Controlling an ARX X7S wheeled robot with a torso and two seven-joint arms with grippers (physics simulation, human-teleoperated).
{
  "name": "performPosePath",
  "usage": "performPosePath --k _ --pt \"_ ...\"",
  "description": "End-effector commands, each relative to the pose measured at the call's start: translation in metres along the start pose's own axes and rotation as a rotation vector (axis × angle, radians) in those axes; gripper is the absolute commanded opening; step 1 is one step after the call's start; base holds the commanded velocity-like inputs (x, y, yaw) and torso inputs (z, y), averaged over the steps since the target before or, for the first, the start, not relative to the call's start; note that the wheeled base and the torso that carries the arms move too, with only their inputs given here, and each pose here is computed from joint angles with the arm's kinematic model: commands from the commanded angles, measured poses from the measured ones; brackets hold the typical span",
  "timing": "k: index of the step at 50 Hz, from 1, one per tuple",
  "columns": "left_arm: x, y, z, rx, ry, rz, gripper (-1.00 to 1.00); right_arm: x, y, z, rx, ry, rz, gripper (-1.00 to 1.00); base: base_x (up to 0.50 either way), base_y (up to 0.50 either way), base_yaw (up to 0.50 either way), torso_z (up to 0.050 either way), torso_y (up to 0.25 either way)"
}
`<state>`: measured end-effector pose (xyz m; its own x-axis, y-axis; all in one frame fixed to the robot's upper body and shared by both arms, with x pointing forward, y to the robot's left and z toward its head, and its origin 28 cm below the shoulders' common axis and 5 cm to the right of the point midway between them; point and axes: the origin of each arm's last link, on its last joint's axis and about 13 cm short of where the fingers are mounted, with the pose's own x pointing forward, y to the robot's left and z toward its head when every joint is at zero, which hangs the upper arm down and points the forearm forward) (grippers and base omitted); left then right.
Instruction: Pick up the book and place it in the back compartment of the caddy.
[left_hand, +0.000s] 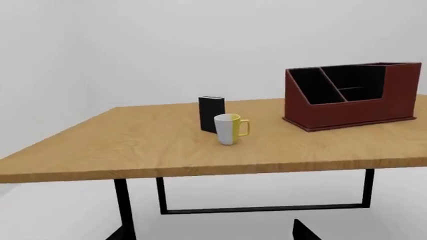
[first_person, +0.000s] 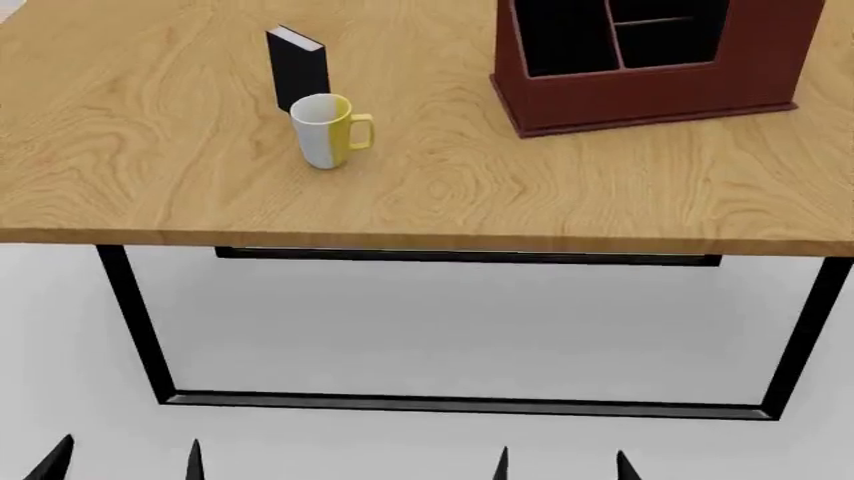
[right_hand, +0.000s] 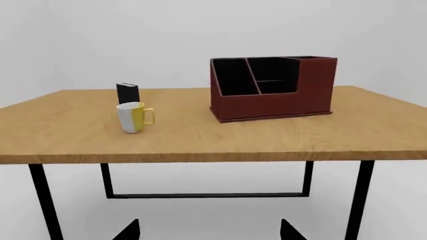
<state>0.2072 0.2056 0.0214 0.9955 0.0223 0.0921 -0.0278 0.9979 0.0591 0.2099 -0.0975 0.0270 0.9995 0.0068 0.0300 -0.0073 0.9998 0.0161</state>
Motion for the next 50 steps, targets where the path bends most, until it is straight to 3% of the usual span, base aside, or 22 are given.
performPosePath --k 1,6,16,29,32,35,50 --pt "0.001 0.002 0.010 0.015 -0.034 0.017 1.00 0.001 0.002 0.019 -0.006 -0.032 0.026 1.00 0.00 0.00 0.00 0.050 0.000" --pt "0.023 0.005 0.044 -0.007 -0.064 0.013 1.00 0.012 -0.003 0.066 -0.038 -0.123 0.019 1.00 0.00 0.00 0.00 0.050 0.000" --pt "0.042 0.010 0.081 -0.018 -0.126 0.024 1.00 0.020 -0.010 0.103 -0.070 -0.163 0.023 1.00 0.00 0.00 0.00 0.050 0.000" --pt "0.054 0.012 0.102 -0.004 -0.144 0.038 1.00 0.024 -0.021 0.122 -0.088 -0.198 0.006 1.00 0.00 0.00 0.00 0.042 0.000" --pt "0.055 0.013 0.103 0.042 -0.173 0.079 1.00 0.024 -0.022 0.122 -0.114 -0.204 0.012 1.00 0.07 -0.02 0.00 0.000 0.000" --pt "0.054 0.016 0.105 -0.002 -0.182 0.052 1.00 0.022 -0.022 0.122 -0.104 -0.196 0.013 1.00 0.48 -0.17 0.00 0.000 0.000" --pt "0.045 0.024 0.128 -0.028 -0.243 0.083 1.00 0.005 -0.021 0.147 -0.122 -0.270 -0.007 1.00 0.48 -0.17 0.00 0.000 0.000"
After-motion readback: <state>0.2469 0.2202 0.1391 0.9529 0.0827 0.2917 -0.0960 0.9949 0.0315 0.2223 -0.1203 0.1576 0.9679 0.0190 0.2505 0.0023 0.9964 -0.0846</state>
